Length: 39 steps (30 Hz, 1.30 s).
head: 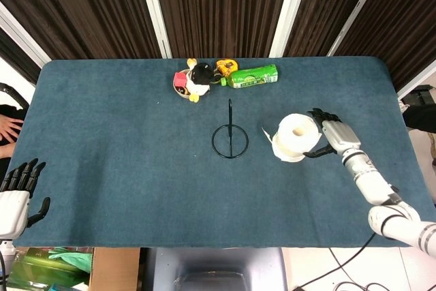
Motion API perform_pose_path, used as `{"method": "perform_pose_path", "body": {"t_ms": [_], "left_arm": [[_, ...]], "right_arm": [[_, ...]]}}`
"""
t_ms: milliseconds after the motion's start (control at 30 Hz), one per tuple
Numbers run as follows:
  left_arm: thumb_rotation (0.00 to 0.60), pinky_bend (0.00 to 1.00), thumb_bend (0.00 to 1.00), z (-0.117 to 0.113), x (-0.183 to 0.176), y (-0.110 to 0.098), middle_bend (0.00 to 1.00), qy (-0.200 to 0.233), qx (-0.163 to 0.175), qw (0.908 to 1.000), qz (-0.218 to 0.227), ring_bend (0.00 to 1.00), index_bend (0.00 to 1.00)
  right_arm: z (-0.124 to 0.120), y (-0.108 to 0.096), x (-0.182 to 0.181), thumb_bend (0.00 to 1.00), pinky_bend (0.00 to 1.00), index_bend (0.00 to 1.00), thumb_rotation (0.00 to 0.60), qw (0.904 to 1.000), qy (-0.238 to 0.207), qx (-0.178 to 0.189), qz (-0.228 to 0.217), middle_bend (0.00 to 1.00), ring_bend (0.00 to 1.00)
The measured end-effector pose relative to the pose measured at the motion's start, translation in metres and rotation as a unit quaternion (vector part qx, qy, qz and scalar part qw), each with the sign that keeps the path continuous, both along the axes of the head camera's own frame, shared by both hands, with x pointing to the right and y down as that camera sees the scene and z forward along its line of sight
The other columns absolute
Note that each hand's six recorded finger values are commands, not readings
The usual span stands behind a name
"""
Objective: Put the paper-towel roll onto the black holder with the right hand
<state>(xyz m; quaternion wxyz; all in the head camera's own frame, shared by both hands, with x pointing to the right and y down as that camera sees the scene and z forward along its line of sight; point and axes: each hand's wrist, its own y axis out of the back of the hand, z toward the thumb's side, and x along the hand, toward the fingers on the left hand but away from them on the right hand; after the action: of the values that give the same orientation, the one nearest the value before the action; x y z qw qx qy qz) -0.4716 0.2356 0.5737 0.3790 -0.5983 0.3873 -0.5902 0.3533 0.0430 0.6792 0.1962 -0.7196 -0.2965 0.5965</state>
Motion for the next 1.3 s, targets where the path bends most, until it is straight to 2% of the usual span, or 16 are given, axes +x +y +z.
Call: {"method": "perform_pose_path", "body": {"t_ms": [200,467,500,567,667,767,867,967,1067,1167,1300], "left_arm": [[0.6,0.11,0.45,0.001,0.001,-0.001,0.03,0.0,-0.002,1.0,0.0,0.0,0.0],[0.6,0.11,0.45,0.001,0.0,-0.001,0.03,0.0,-0.002,1.0,-0.003,0.0,0.0],[0.6,0.11,0.45,0.001,-0.001,-0.001,0.03,0.0,-0.002,1.0,-0.003,0.0,0.0],[0.6,0.11,0.45,0.001,-0.002,-0.001,0.03,0.0,-0.002,1.0,-0.004,0.0,0.0],[0.6,0.11,0.45,0.001,-0.001,-0.002,0.03,0.001,-0.001,1.0,-0.004,0.0,0.0],[0.6,0.11,0.45,0.001,-0.002,-0.001,0.03,0.001,-0.002,1.0,-0.004,0.0,0.0],[0.6,0.11,0.45,0.001,-0.001,-0.001,0.03,0.001,-0.002,1.0,-0.003,0.0,0.0],[0.6,0.11,0.45,0.0,-0.001,-0.001,0.03,0.002,-0.001,1.0,-0.003,0.0,0.0],[0.6,0.11,0.45,0.0,0.0,-0.001,0.03,0.002,0.0,1.0,-0.002,0.0,0.0],[0.6,0.11,0.45,-0.001,0.001,-0.001,0.03,0.002,0.001,1.0,-0.002,0.0,0.0],[0.6,0.11,0.45,0.0,0.001,0.0,0.03,0.002,0.001,1.0,-0.001,0.0,0.0]], "right_arm": [[0.011,-0.009,-0.002,0.11,0.0,0.0,0.555,0.9998,0.006,-0.018,0.008,0.0,0.0],[0.023,-0.006,-0.013,0.11,0.0,0.0,0.552,0.9982,-0.006,-0.06,0.007,0.0,0.0],[0.023,-0.006,-0.014,0.11,0.0,0.03,0.549,0.9981,-0.009,-0.06,0.009,0.04,0.0],[0.023,-0.007,-0.015,0.12,0.02,0.18,0.547,0.9981,-0.012,-0.059,0.013,0.17,0.03],[0.023,-0.01,-0.015,0.18,0.21,0.49,0.566,0.9984,-0.014,-0.052,0.017,0.38,0.26],[0.024,-0.011,-0.014,0.24,0.29,0.61,0.599,0.9985,-0.014,-0.048,0.022,0.47,0.37],[0.025,-0.012,-0.013,0.3,0.35,0.7,0.6,0.9986,-0.013,-0.045,0.026,0.55,0.46],[0.021,-0.015,-0.014,0.31,0.39,0.76,0.6,0.9988,-0.017,-0.033,0.032,0.61,0.52],[0.012,-0.021,-0.015,0.31,0.39,0.78,0.6,0.9987,-0.03,-0.004,0.041,0.62,0.53],[-0.008,-0.027,-0.019,0.31,0.39,0.78,0.6,0.9963,-0.057,0.038,0.052,0.62,0.53],[-0.052,-0.035,-0.028,0.31,0.39,0.78,0.6,0.9857,-0.12,0.097,0.066,0.62,0.53]]}}
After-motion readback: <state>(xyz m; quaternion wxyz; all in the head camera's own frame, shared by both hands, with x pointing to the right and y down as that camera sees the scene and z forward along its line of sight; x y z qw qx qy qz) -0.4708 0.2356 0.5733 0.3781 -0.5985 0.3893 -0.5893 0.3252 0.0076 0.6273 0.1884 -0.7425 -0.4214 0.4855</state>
